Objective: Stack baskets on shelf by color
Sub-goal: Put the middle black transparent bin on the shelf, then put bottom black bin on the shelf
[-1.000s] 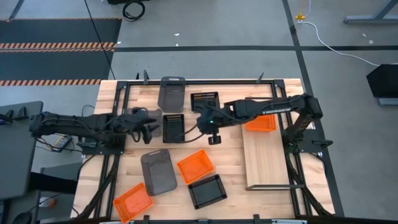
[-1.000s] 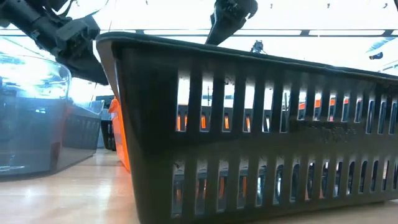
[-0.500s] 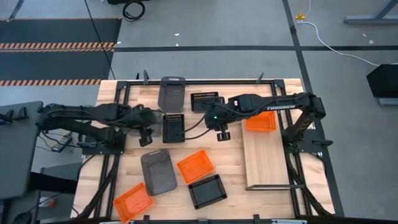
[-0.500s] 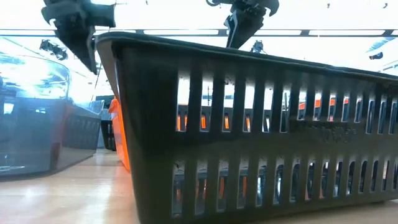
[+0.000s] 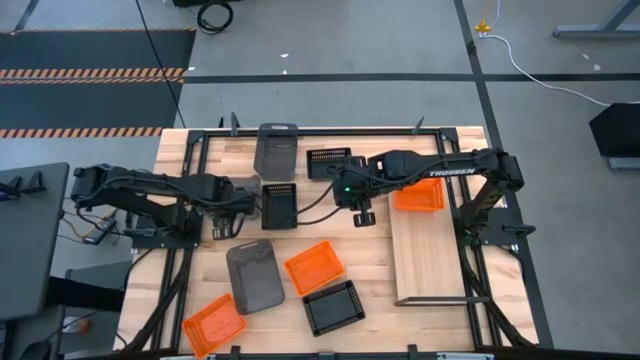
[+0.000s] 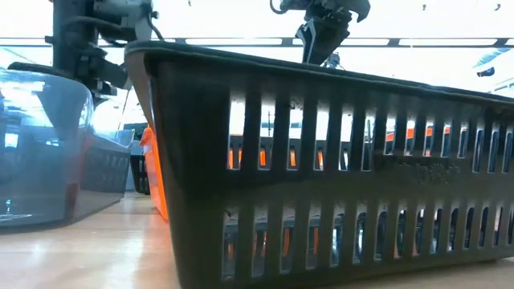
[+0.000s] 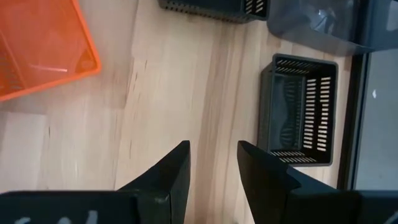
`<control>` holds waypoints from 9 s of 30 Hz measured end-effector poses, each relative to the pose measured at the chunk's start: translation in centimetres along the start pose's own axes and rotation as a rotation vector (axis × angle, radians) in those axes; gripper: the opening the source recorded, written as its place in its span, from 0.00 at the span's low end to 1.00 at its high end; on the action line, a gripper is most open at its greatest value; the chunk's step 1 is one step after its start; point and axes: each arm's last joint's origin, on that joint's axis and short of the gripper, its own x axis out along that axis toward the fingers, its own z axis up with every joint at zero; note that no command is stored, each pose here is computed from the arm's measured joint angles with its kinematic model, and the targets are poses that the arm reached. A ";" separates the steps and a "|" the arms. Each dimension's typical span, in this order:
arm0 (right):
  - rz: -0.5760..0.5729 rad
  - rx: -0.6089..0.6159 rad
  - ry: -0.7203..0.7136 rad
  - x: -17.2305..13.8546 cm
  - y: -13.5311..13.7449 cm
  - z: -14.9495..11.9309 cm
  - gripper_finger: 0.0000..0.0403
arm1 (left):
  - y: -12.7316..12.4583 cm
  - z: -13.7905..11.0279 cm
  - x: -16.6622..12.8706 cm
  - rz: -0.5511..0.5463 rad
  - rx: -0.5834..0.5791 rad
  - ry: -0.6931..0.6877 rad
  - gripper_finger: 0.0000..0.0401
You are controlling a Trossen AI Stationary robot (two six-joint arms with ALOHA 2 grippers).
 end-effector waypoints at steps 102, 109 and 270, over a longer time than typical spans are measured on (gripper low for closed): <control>0.575 -0.547 -0.842 -3.2 5.9 5.9 0.35 | -4.0 5.8 -14.2 -0.299 1.438 -1.249 0.03; 0.594 -0.566 -0.881 -3.0 6.5 6.4 0.34 | -4.1 5.7 -14.2 -0.320 1.448 -1.260 0.03; 0.095 0.243 0.245 -2.5 15.8 -15.6 0.33 | -7.3 5.0 -9.3 -0.166 0.028 -0.919 0.29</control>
